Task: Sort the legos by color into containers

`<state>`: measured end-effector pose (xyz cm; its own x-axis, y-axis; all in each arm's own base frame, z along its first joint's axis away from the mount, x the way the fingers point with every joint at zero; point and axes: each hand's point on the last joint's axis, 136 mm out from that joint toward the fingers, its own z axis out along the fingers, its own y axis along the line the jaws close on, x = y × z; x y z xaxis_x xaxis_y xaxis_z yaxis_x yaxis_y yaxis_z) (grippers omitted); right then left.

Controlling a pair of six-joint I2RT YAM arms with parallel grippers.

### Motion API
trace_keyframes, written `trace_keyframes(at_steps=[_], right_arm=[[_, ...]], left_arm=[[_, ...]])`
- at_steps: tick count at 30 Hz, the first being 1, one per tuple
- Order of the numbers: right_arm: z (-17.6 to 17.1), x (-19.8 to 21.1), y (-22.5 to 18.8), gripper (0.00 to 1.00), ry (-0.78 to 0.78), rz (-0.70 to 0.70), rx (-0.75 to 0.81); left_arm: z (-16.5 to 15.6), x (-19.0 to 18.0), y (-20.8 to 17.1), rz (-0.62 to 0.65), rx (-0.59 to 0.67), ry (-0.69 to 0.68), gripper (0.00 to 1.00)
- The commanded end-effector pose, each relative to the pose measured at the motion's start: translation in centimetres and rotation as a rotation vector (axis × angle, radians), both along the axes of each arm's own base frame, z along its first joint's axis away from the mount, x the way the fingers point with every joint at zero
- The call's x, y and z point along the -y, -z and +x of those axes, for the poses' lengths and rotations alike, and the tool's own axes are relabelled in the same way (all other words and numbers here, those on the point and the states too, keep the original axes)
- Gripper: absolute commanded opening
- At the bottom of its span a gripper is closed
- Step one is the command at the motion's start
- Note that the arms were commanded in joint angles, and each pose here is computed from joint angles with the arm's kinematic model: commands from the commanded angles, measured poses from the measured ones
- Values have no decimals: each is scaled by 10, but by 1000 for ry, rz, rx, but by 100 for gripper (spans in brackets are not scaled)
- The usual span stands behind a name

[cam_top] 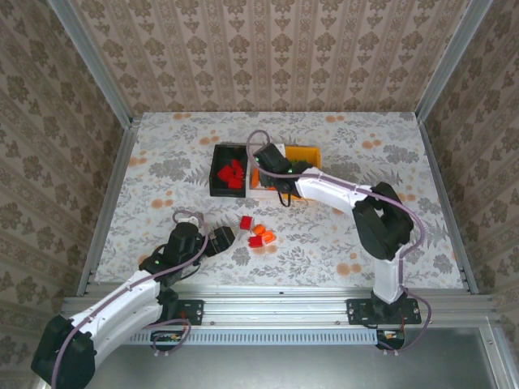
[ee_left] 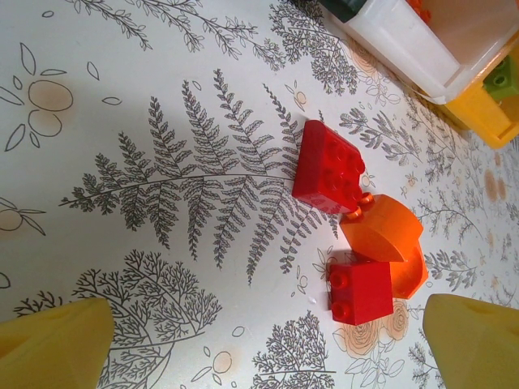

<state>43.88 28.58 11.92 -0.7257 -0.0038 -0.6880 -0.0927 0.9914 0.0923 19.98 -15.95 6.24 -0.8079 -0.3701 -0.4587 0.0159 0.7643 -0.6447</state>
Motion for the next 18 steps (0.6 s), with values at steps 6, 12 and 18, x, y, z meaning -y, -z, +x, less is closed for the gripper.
trace_keyframes(at_steps=[6,12,18], right_arm=[[25,-13,24,48,-77,-80,-62],[23,-17,-6,56,-102,-42,-14],[-33,-19,-19,52,-197,-38,4]], left_arm=[[8,-2,-8,32,25,-4,100],[10,9,-2,44,-18,38,100],[14,10,3,56,-39,22,100]])
